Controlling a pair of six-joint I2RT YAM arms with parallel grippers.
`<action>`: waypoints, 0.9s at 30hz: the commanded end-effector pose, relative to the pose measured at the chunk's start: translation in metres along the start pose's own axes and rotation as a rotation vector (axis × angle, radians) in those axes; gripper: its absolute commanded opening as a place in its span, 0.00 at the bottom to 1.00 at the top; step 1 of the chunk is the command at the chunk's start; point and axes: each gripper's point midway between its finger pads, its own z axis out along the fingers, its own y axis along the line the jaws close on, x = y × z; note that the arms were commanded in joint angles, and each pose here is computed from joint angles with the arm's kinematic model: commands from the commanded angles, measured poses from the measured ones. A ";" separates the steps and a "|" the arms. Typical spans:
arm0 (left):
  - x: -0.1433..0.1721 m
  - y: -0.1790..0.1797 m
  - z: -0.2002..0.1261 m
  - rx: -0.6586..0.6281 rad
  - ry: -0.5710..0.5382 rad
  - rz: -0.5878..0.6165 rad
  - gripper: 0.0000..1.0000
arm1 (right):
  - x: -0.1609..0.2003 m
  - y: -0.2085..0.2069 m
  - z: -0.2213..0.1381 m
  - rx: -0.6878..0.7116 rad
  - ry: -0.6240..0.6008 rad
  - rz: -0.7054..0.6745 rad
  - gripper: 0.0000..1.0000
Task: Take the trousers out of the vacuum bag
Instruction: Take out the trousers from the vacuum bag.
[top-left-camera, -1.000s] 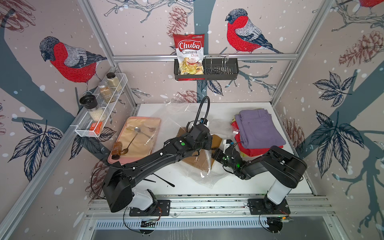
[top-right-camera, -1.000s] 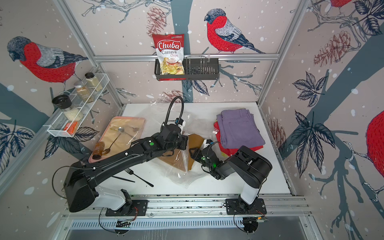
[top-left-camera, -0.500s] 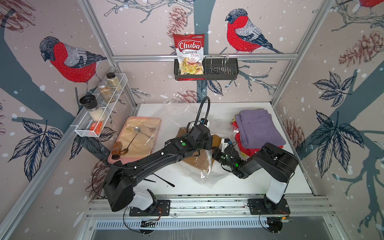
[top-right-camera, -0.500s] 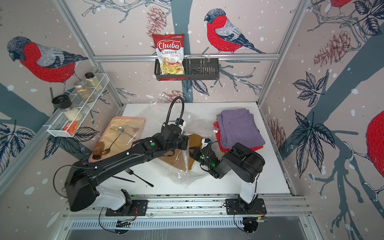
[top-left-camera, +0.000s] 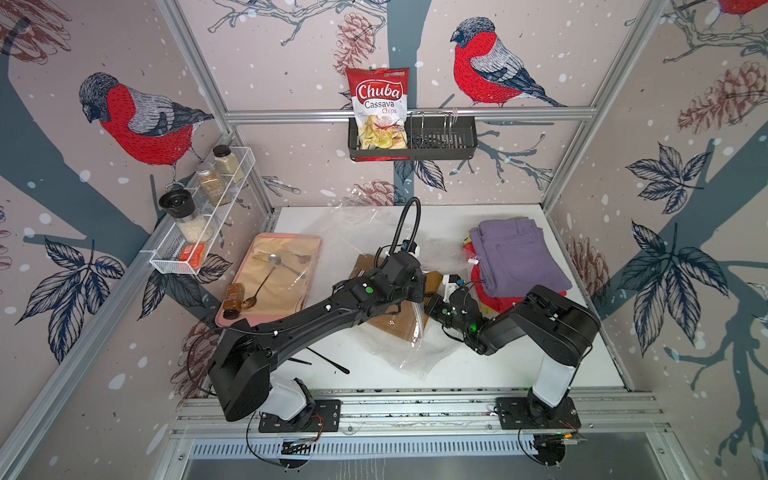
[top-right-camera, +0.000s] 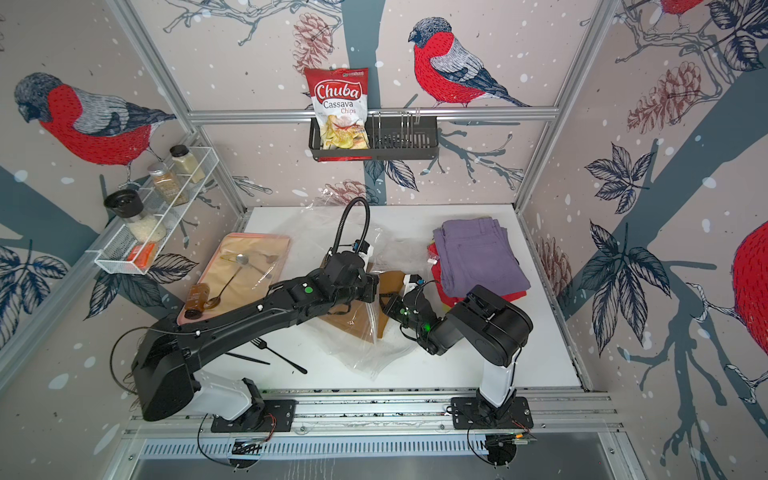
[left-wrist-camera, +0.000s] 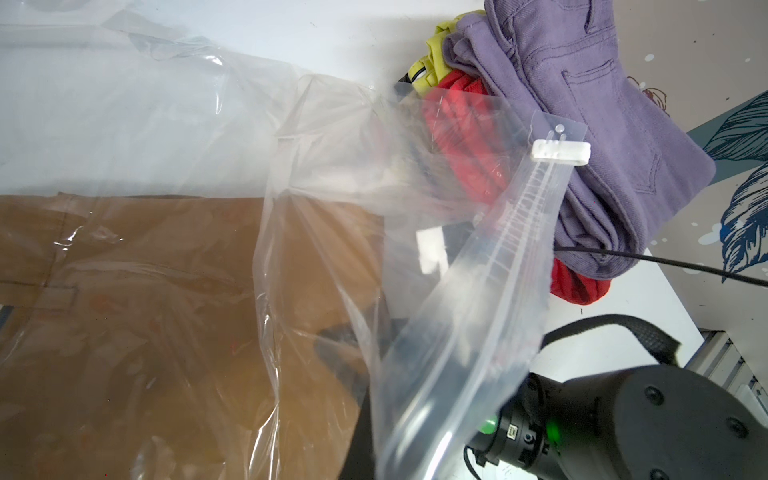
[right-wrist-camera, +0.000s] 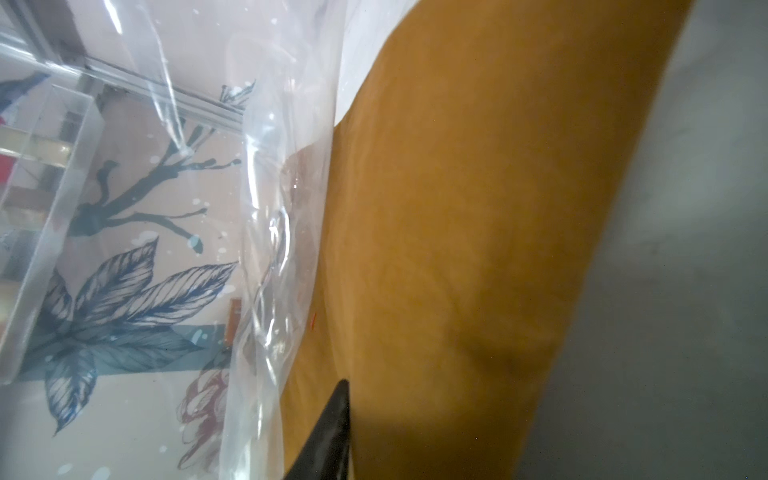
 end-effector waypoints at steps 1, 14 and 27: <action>-0.009 -0.003 -0.003 0.014 -0.036 -0.004 0.00 | -0.003 0.008 -0.004 -0.019 -0.009 -0.021 0.28; -0.006 -0.001 0.004 0.007 -0.031 -0.007 0.00 | -0.007 0.025 -0.032 -0.024 -0.043 -0.064 0.10; -0.003 -0.001 0.006 0.008 -0.024 0.001 0.00 | -0.007 0.044 -0.066 -0.019 -0.057 -0.126 0.03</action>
